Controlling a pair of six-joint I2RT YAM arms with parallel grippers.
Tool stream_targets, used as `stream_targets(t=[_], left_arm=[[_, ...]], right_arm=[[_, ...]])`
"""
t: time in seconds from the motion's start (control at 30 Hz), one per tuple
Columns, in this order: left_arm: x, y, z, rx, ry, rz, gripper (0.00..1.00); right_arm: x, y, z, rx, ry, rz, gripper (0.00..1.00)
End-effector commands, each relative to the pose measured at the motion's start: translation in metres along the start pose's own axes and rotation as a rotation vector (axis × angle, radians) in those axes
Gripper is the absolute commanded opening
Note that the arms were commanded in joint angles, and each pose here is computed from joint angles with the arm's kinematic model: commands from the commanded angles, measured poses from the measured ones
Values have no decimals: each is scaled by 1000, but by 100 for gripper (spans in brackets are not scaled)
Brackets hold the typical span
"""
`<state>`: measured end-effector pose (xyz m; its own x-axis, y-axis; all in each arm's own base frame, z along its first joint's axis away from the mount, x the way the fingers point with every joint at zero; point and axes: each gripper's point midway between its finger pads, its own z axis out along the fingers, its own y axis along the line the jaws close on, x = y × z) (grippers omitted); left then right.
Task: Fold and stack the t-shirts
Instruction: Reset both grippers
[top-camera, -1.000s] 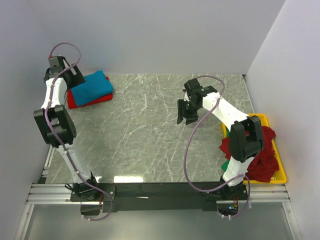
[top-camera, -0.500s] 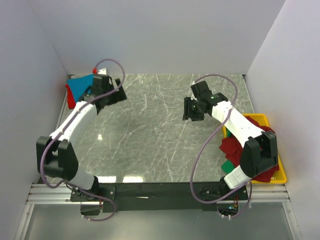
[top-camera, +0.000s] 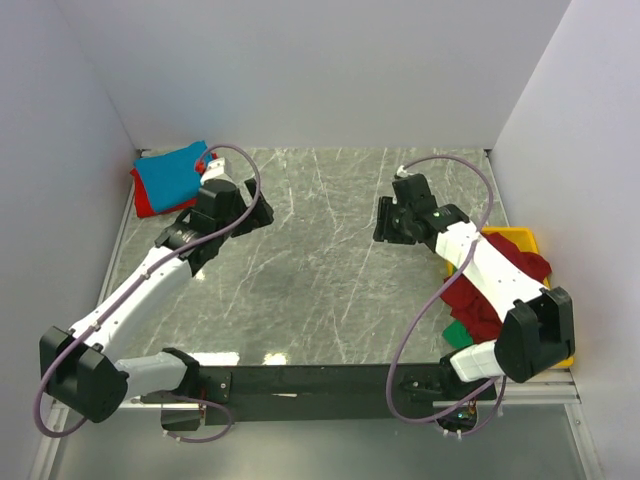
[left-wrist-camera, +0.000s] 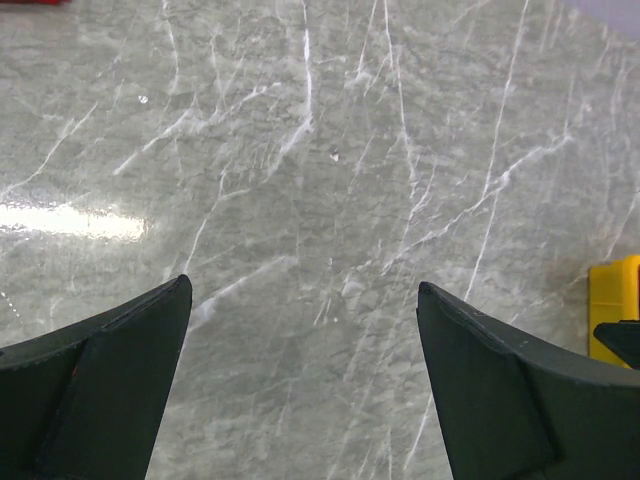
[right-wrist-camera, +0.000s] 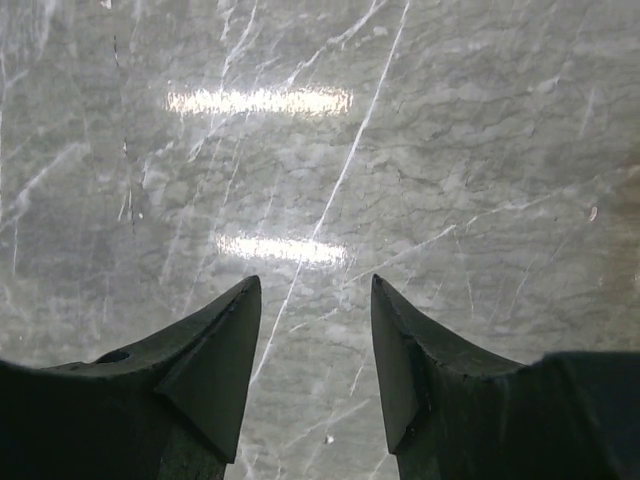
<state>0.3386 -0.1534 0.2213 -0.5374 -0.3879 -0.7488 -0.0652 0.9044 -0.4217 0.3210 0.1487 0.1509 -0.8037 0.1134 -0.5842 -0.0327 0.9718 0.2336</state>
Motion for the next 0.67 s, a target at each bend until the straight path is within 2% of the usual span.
stream_targets(t=[0.0, 0.63], left_arm=[[-16, -10, -8, 34, -77, -48, 99], [-26, -17, -12, 49, -126, -41, 100]], right_arm=[[-17, 1, -10, -1, -113, 15, 55], [-20, -7, -28, 0, -209, 33, 55]])
